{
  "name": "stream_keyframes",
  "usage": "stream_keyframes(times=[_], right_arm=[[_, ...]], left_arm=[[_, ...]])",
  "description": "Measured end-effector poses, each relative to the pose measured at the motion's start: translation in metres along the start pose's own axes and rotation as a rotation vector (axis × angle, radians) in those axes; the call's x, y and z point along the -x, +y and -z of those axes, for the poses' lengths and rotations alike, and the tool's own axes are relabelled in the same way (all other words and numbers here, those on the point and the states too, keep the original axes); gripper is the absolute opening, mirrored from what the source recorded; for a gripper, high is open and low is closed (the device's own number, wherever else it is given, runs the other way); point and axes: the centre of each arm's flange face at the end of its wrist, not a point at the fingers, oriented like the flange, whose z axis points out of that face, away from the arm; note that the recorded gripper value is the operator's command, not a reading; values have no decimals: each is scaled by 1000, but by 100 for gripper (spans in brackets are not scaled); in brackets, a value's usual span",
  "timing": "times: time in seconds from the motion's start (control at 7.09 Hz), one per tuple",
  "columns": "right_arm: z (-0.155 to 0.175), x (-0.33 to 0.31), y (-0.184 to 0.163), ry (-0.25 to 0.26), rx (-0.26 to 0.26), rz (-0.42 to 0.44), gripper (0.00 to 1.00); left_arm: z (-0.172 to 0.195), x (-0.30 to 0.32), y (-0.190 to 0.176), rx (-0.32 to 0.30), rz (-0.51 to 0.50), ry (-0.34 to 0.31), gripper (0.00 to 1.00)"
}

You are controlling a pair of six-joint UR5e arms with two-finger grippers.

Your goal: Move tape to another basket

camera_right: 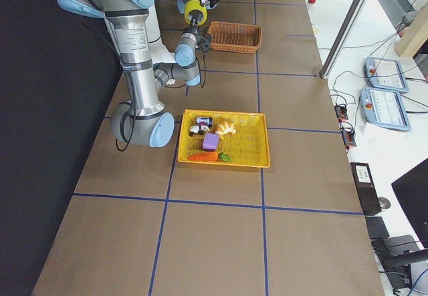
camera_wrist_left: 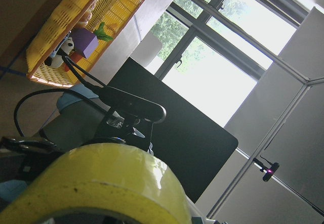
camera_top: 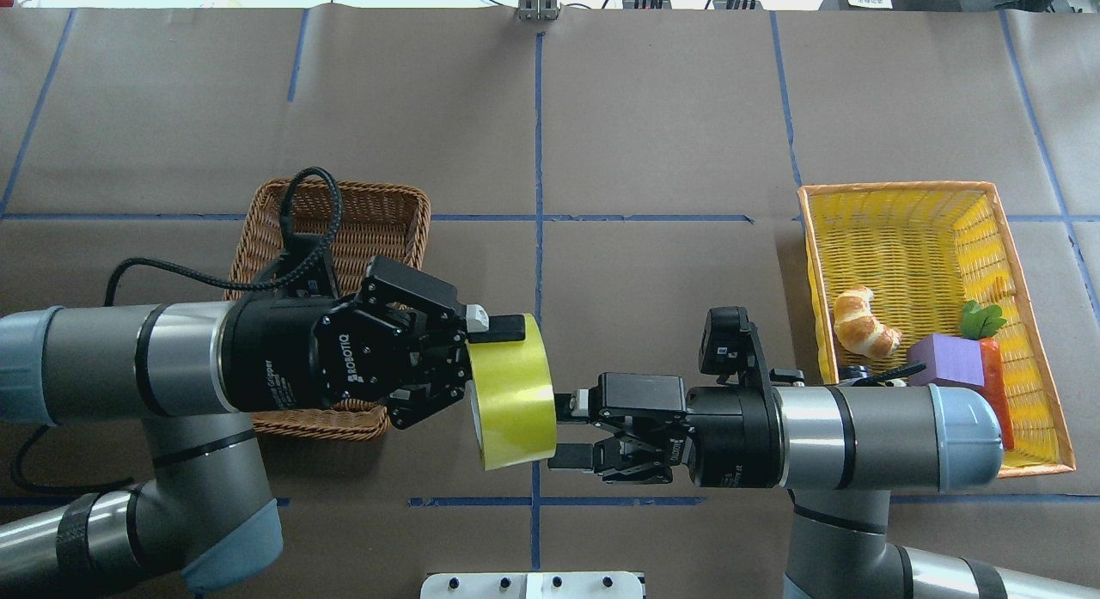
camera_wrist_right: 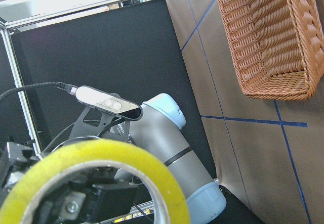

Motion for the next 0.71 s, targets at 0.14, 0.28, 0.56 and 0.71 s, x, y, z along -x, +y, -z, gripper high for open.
stream_keyframes(times=[0.14, 0.28, 0.56, 0.71], right_arm=[[1, 0, -1, -1, -1, 1, 100], [2, 0, -2, -1, -5, 2, 100], [10, 8, -16, 4, -35, 27, 100], [18, 20, -35, 37, -69, 57, 100]], left_arm=[[17, -14, -11, -18, -34, -19, 1], [37, -28, -25, -44, -68, -53, 0], [67, -51, -57, -108, -118, -146, 0], [75, -62, -70, -143, -149, -236, 0]])
